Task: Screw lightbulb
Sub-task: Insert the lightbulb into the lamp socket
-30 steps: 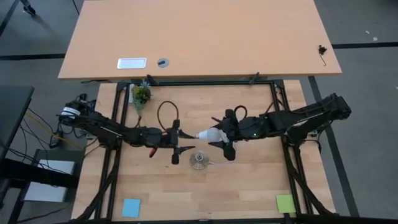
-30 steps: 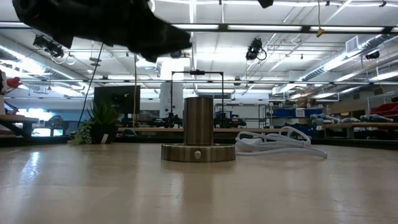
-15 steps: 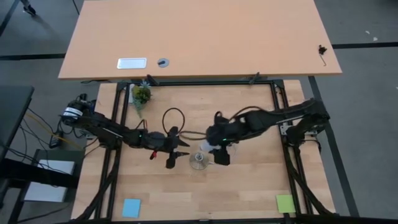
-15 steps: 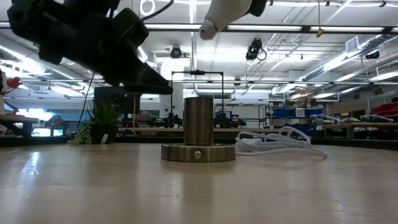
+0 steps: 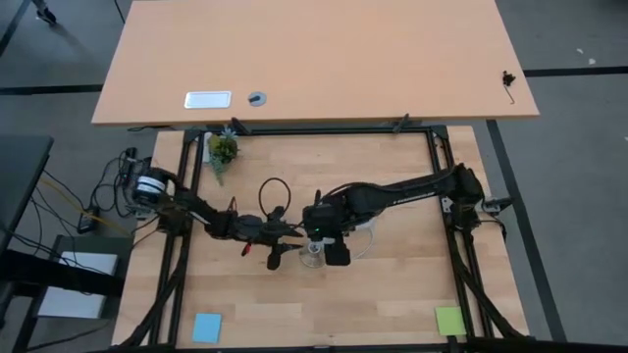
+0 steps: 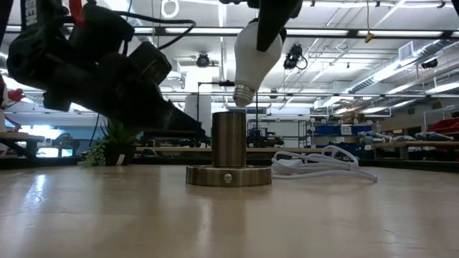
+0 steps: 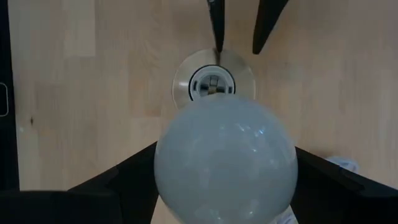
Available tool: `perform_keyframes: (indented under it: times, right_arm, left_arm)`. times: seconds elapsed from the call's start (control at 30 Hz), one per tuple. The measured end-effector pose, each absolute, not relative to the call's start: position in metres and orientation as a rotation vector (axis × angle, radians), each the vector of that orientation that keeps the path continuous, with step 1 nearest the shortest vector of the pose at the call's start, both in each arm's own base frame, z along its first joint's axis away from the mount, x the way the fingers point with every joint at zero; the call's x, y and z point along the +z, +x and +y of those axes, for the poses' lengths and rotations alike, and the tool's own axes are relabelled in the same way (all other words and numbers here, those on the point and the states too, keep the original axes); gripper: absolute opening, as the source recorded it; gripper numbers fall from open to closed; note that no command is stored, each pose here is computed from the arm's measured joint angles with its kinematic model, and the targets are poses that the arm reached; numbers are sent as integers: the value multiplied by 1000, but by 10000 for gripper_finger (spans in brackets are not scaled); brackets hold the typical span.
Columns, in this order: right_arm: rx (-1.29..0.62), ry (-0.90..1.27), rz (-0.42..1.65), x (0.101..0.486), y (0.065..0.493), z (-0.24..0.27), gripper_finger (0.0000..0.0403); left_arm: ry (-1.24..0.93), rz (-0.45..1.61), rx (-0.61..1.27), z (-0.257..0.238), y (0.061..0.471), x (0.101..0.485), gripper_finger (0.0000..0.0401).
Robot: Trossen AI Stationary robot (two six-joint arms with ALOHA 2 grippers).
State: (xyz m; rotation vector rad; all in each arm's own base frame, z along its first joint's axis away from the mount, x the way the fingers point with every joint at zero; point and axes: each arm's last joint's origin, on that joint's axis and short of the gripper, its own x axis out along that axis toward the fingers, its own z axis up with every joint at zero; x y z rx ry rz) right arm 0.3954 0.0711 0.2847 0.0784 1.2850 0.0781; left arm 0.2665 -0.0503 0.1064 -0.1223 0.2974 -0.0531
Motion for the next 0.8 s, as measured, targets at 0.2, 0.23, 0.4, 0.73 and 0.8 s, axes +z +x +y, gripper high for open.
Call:
perform_keyframes:
  times: [0.2, 0.23, 0.4, 0.73, 0.8]
  right_arm:
    - [106, 97, 1267, 283, 399, 73, 297]
    - [107, 98, 1263, 283, 400, 73, 296]
    - [105, 97, 1270, 279, 403, 73, 299]
    - [103, 93, 1289, 274, 402, 70, 297]
    - [105, 89, 1286, 274, 402, 70, 298]
  left_arm:
    - [-140, 265, -50, -51, 272, 99, 156]
    - [-138, 269, -45, -51, 274, 98, 156]
    - [-121, 264, -43, -53, 283, 97, 156]
    - [-106, 277, 15, -51, 286, 94, 156]
    - [-105, 280, 20, -50, 287, 94, 156]
